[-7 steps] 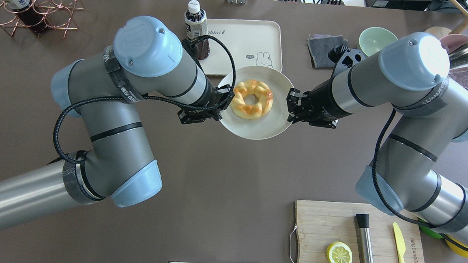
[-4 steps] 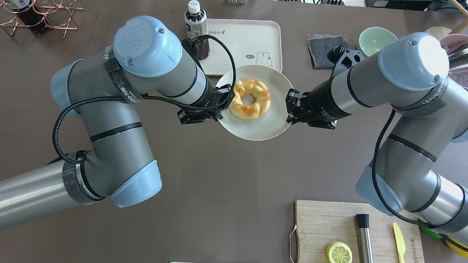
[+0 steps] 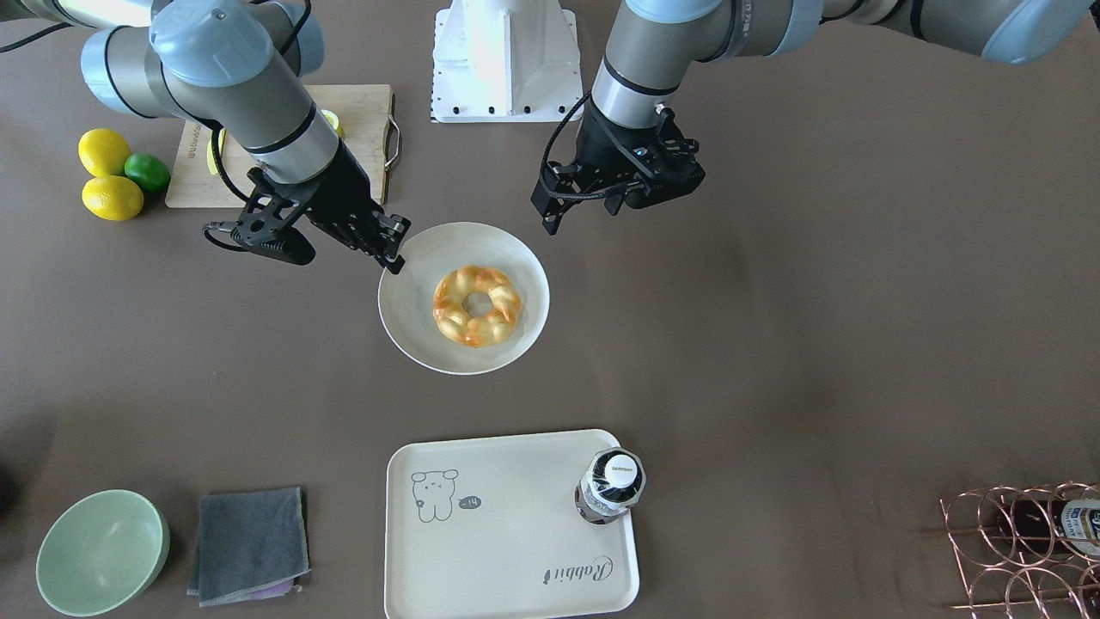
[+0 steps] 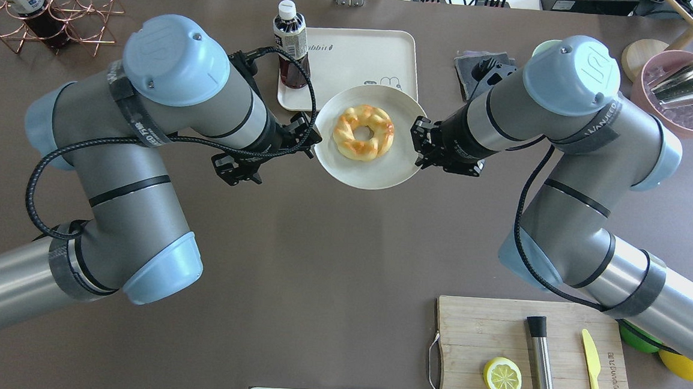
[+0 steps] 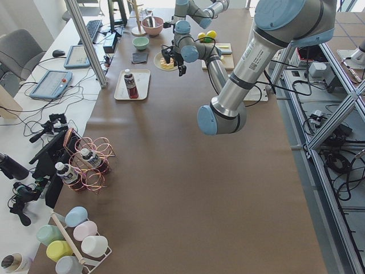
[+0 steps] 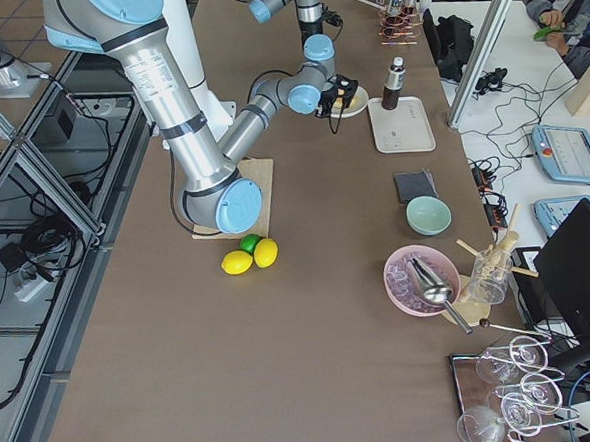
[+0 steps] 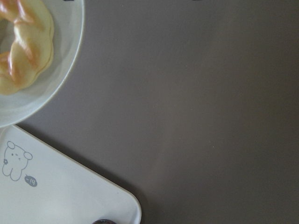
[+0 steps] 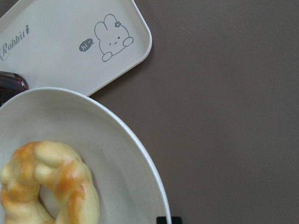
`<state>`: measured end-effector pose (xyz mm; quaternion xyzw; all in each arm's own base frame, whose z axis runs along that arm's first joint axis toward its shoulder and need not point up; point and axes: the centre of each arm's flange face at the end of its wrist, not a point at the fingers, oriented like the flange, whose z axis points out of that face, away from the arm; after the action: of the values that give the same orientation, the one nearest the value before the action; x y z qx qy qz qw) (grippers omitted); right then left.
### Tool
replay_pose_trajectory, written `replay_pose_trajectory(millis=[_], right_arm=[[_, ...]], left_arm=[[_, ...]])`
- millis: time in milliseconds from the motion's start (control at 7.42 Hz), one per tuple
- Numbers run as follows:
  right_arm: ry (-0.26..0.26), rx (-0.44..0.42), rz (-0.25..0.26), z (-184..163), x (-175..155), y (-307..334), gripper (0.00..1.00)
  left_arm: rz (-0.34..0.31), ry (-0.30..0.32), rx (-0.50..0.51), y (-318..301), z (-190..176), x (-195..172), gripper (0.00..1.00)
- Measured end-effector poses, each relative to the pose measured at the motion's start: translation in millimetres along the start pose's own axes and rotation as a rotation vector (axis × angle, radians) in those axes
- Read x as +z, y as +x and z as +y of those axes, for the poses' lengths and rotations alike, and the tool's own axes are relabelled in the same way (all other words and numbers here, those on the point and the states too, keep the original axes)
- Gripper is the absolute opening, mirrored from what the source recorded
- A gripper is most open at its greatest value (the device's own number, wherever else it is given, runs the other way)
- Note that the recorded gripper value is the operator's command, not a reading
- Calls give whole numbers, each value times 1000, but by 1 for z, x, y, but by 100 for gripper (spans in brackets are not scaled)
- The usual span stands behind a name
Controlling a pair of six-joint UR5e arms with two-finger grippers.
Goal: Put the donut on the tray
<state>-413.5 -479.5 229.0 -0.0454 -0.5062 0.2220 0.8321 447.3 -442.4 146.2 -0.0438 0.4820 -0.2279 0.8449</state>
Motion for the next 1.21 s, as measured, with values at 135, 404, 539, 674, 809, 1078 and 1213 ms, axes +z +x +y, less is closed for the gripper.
replay_pose_trajectory(millis=[135, 404, 539, 674, 809, 1078, 1213], right_arm=[[21, 26, 17, -19, 13, -17, 0], [72, 108, 62, -62, 46, -53, 0], [94, 154, 88, -83, 60, -71, 0], [108, 197, 109, -101, 69, -83, 0], [118, 233, 128, -116, 79, -91, 0], [132, 352, 115, -140, 105, -98, 0], [138, 419, 102, -147, 117, -108, 0]], left_arm=[[-4, 3, 10, -12, -2, -3, 98], [-1, 4, 16, -19, -3, -8, 98], [4, 4, 18, -19, -2, -11, 98], [9, 4, 19, -19, -1, -13, 98], [12, 4, 21, -19, 0, -15, 98], [13, 5, 21, -19, 1, -19, 98], [12, 6, 20, -20, 1, -19, 98]])
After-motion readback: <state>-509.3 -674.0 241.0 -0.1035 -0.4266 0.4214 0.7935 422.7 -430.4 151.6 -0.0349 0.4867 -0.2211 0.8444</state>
